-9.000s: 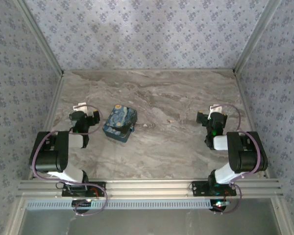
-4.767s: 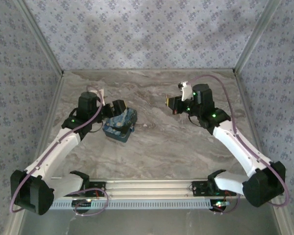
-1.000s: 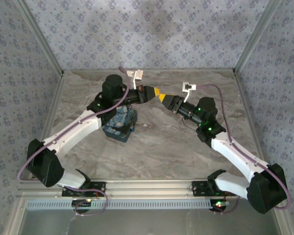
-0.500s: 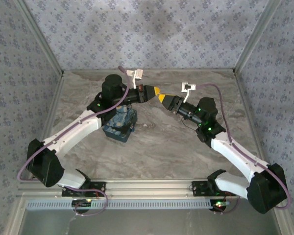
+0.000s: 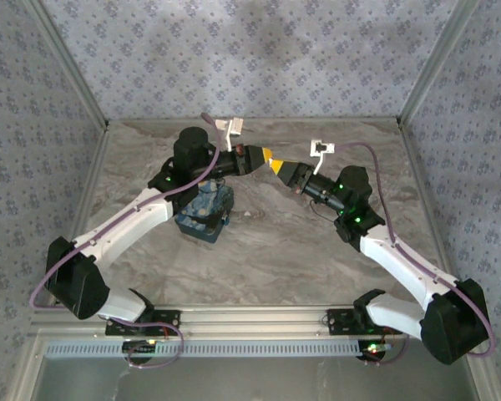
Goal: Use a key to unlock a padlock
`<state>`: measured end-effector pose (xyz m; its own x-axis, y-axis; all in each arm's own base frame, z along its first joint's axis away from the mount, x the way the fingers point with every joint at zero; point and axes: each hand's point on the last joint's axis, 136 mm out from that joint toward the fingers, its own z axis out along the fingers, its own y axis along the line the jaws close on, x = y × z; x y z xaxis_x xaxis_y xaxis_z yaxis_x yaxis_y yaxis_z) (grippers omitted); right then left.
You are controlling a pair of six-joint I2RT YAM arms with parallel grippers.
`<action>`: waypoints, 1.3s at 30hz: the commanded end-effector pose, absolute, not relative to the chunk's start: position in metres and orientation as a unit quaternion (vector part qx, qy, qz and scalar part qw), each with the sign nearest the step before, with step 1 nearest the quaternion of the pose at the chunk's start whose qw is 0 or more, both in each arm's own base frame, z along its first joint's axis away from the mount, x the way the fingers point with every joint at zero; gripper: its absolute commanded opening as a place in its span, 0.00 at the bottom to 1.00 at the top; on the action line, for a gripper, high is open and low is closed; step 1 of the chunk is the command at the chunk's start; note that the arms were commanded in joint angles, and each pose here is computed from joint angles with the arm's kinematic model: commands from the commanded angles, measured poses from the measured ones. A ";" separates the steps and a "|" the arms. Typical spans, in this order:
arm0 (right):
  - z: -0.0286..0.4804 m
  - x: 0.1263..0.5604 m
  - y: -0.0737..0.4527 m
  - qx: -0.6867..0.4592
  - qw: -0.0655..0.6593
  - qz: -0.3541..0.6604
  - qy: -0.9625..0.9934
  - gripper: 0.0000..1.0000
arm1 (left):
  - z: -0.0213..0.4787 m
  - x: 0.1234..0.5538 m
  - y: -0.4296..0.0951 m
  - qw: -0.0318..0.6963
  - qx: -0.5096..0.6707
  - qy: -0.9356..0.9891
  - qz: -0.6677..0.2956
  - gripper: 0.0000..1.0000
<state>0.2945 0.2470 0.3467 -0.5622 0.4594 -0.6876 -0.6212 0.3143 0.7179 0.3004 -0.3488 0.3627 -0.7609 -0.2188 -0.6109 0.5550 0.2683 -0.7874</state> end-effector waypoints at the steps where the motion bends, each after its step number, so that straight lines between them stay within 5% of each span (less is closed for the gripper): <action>1: 0.370 0.295 0.240 -0.068 0.491 0.582 0.644 0.00 | 0.384 0.291 -0.346 0.349 0.130 0.701 -0.609 0.00; 3: 0.370 0.294 0.239 -0.068 0.491 0.581 0.646 0.01 | 0.384 0.291 -0.344 0.351 0.127 0.700 -0.608 0.00; 7: 0.370 0.292 0.240 -0.069 0.490 0.586 0.642 0.33 | 0.387 0.293 -0.344 0.354 0.120 0.697 -0.613 0.00; 11: 0.376 0.286 0.243 -0.074 0.499 0.594 0.627 0.42 | 0.392 0.293 -0.346 0.350 0.113 0.686 -0.628 0.00; 32: 0.384 0.285 0.254 -0.079 0.499 0.610 0.610 0.31 | 0.402 0.292 -0.343 0.351 0.095 0.669 -0.648 0.00; 39: 0.381 0.289 0.250 -0.067 0.505 0.602 0.615 0.17 | 0.403 0.291 -0.342 0.353 0.095 0.667 -0.649 0.00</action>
